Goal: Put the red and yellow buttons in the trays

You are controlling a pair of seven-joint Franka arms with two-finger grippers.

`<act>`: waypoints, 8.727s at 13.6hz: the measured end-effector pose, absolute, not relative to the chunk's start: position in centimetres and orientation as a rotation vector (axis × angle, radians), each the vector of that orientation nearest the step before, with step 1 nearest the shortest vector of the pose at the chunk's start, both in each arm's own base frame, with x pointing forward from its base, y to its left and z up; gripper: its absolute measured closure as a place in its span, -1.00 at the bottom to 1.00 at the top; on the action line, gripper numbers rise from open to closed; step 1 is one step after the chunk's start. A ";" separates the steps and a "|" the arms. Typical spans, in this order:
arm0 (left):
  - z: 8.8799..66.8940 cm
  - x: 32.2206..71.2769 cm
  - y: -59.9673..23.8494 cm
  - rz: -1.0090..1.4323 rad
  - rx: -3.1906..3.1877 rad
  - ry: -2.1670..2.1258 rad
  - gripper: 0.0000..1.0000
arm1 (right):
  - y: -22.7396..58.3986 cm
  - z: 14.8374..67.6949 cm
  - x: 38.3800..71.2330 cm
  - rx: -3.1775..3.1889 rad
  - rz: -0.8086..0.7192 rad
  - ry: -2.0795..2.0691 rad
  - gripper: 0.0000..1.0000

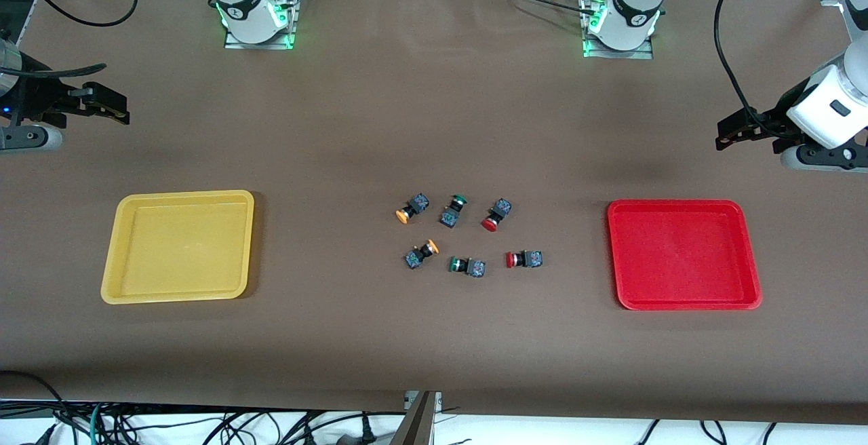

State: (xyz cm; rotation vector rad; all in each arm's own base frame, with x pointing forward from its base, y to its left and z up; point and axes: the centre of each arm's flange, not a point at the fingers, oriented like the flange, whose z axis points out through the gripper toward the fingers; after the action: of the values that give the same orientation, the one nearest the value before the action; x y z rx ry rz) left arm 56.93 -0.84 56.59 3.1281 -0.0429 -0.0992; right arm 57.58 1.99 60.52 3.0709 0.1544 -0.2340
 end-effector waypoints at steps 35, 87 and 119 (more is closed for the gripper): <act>58.3 56.9 -7.1 -0.042 3.110 -0.160 -1.00 | 2.0 60.6 57.7 3.072 -0.223 0.154 -1.00; 18.8 55.4 -35.9 0.103 3.094 -0.633 0.15 | 28.8 28.5 66.8 3.128 0.010 -0.623 -1.00; 20.2 65.2 0.9 -0.144 3.045 0.228 0.10 | 47.3 18.9 55.3 2.982 -0.043 -1.097 -0.89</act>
State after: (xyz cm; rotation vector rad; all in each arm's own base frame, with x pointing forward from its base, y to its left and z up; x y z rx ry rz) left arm 65.19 0.86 20.15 3.0448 0.2277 -0.1440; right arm 55.29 47.33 18.92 2.9817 -1.0975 -0.0427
